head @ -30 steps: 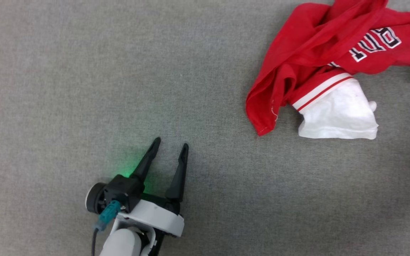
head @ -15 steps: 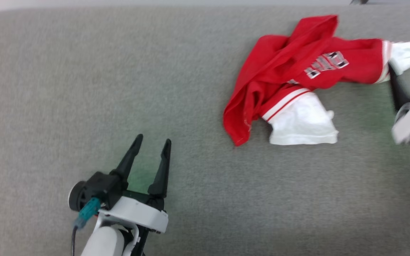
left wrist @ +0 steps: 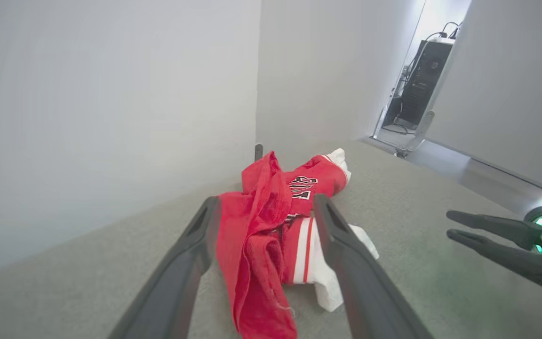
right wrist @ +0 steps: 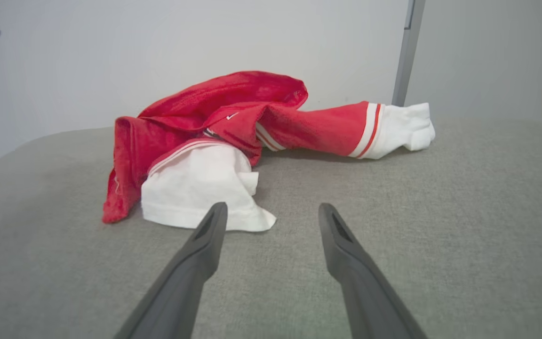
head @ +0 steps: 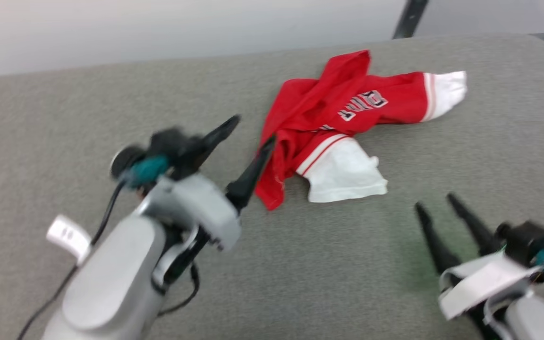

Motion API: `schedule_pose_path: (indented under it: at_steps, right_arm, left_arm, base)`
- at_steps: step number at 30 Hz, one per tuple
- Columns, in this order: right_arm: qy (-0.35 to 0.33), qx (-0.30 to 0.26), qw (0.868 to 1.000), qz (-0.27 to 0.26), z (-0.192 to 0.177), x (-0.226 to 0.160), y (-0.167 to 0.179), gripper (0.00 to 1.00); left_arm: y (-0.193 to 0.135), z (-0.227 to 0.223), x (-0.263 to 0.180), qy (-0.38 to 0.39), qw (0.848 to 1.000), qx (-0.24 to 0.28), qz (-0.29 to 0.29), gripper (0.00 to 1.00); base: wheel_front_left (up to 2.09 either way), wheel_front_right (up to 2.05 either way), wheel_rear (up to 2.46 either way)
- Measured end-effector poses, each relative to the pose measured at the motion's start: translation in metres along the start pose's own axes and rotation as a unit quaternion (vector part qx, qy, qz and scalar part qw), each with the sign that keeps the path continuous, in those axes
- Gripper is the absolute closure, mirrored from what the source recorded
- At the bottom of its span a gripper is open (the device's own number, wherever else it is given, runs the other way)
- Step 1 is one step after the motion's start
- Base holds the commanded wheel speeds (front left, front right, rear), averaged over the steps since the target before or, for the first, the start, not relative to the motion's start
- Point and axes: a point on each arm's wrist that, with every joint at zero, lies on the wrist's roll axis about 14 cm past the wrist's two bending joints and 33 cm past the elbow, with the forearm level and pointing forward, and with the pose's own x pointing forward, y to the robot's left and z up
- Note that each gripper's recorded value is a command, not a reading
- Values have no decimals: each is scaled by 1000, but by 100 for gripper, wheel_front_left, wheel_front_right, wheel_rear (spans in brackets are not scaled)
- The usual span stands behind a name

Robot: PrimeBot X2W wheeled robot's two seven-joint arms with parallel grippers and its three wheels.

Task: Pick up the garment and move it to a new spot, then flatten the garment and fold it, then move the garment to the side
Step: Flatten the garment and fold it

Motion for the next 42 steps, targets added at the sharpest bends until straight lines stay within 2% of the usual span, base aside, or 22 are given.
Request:
schedule_pose_path:
  at_steps: [2,5,9,11,14,19,21,26,29,30,31,32,35,38,42]
  right_arm:
    - [0,8,1000,2,-2,-12,10,0]
    - [-6,13,1000,-2,1,-26,20,0]
    - [-19,20,999,-26,12,-43,15,0]
    - [-26,20,999,-39,17,-50,11,0]
    - [-36,16,998,-52,26,-55,8,0]
    - [-34,19,997,-74,25,-62,0,0]
    - [-33,20,996,-79,25,-63,-2,0]
    - [-28,24,995,-89,21,-62,-6,0]
    - [-26,26,995,-92,19,-61,-7,0]
    - [-26,27,995,-93,19,-61,-7,0]
    - [-28,27,995,-93,20,-61,-7,0]
    - [-30,27,995,-94,21,-60,-7,0]
    - [-33,26,994,-98,22,-62,-9,0]
    - [-39,26,994,-101,25,-64,-10,0]
    - [-47,29,993,-104,28,-66,-8,0]
  left_arm:
    - [-16,13,14,6,999,10,-34,0]
    - [-42,27,34,20,997,-1,-81,0]
    - [-78,20,54,83,987,-16,-140,0]
    - [-86,8,61,125,980,-14,-154,0]
    - [-77,-21,67,196,970,4,-144,0]
    - [-25,-57,74,274,959,5,-70,0]
    - [-9,-74,71,313,949,4,-48,0]
    - [-3,-110,64,385,921,-33,-43,0]
    - [-1,-117,66,397,916,-34,-43,0]
    - [0,-118,68,396,917,-35,-42,4]
    - [0,-119,69,396,917,-35,-42,60]
    - [1,-118,71,393,918,-34,-42,100]
    - [3,-104,84,372,927,-28,-42,100]
    - [0,-76,105,335,941,4,-49,100]
    - [-21,-29,135,278,957,43,-72,100]
  base:
    - [0,0,0]
    - [0,0,0]
    - [0,0,0]
    - [0,0,0]
    - [0,0,0]
    - [0,0,0]
    - [0,0,0]
    - [0,0,0]
    - [0,0,0]
    - [0,0,0]
    - [0,0,0]
    - [0,0,0]
    - [0,0,0]
    - [0,0,0]
    - [0,0,0]
